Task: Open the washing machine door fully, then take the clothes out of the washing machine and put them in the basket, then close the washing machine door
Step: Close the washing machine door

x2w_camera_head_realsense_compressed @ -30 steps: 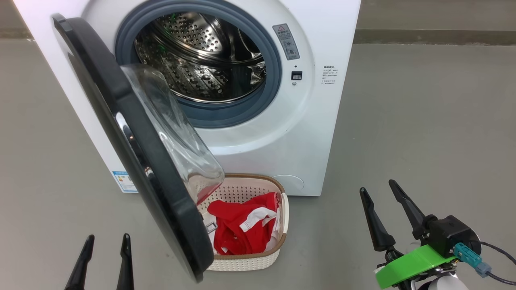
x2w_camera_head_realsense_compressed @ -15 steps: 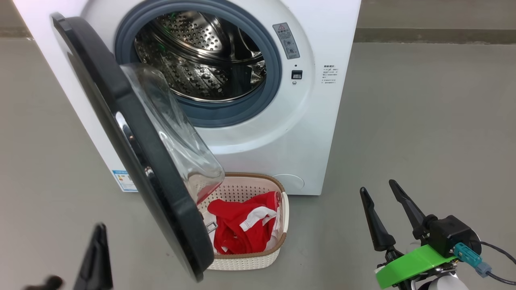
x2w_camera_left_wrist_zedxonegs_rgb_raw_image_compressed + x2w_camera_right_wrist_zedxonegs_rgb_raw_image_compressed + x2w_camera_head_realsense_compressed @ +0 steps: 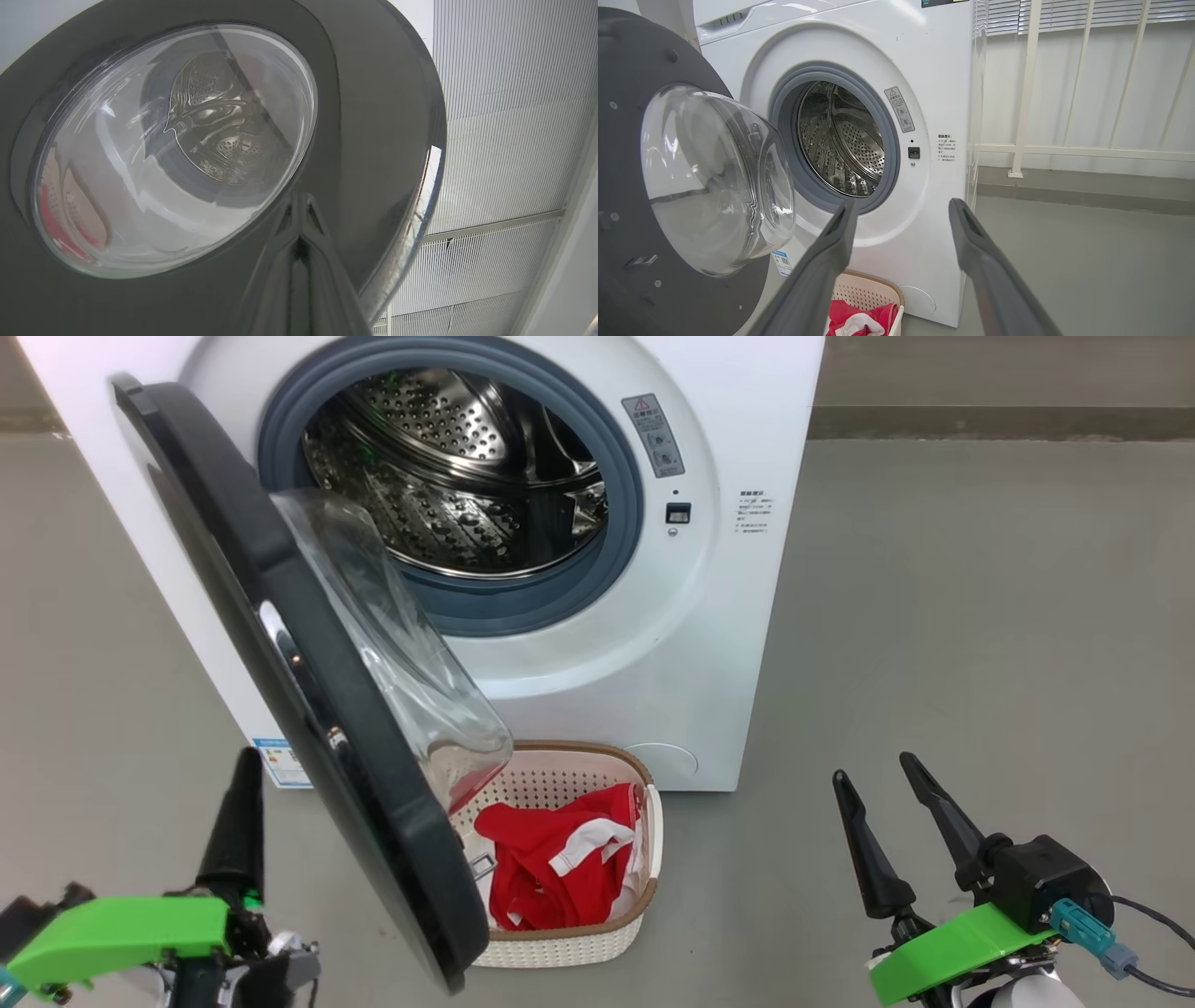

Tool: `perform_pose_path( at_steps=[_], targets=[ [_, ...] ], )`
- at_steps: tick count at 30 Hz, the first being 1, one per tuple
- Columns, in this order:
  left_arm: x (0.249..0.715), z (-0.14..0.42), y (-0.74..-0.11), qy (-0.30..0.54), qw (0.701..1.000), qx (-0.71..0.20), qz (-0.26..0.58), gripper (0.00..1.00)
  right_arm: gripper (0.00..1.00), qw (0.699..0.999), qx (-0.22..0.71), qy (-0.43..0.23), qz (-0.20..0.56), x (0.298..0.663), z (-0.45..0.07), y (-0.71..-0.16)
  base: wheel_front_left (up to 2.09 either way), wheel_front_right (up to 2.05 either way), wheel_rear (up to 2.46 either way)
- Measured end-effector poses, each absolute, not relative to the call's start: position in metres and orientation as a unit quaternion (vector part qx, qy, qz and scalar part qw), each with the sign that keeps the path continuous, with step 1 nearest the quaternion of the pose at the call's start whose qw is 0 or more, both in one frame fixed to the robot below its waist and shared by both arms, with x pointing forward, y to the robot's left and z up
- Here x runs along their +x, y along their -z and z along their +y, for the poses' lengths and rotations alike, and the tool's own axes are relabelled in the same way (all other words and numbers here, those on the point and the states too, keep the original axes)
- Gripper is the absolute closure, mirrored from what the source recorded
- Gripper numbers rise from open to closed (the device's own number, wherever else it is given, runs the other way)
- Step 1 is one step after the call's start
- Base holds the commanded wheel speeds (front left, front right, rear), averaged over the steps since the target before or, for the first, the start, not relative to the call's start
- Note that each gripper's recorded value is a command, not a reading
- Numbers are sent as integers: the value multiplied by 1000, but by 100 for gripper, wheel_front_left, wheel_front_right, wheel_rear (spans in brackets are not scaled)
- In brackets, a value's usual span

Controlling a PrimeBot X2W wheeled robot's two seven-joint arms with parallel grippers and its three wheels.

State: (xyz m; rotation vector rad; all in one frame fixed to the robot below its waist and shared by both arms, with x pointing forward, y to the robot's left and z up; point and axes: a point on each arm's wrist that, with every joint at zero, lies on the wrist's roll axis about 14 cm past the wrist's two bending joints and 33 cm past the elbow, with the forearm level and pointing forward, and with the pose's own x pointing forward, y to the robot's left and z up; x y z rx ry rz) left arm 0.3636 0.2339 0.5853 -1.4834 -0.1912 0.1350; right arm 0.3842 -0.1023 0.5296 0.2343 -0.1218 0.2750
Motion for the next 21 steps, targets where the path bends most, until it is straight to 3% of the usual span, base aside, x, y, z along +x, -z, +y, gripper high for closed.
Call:
perform_pose_path(
  at_steps=[5, 21],
  targets=[
    [369, 218, -591, -34, 711, -700, -53, 100, 0, 983, 116, -131, -59, 383, -106, -528, 0, 0, 0],
    [399, 165, -610, 43, 711, -702, -8, 100, 0, 988, 112, -95, -51, 377, -131, -519, 0, 0, 0]
  ],
)
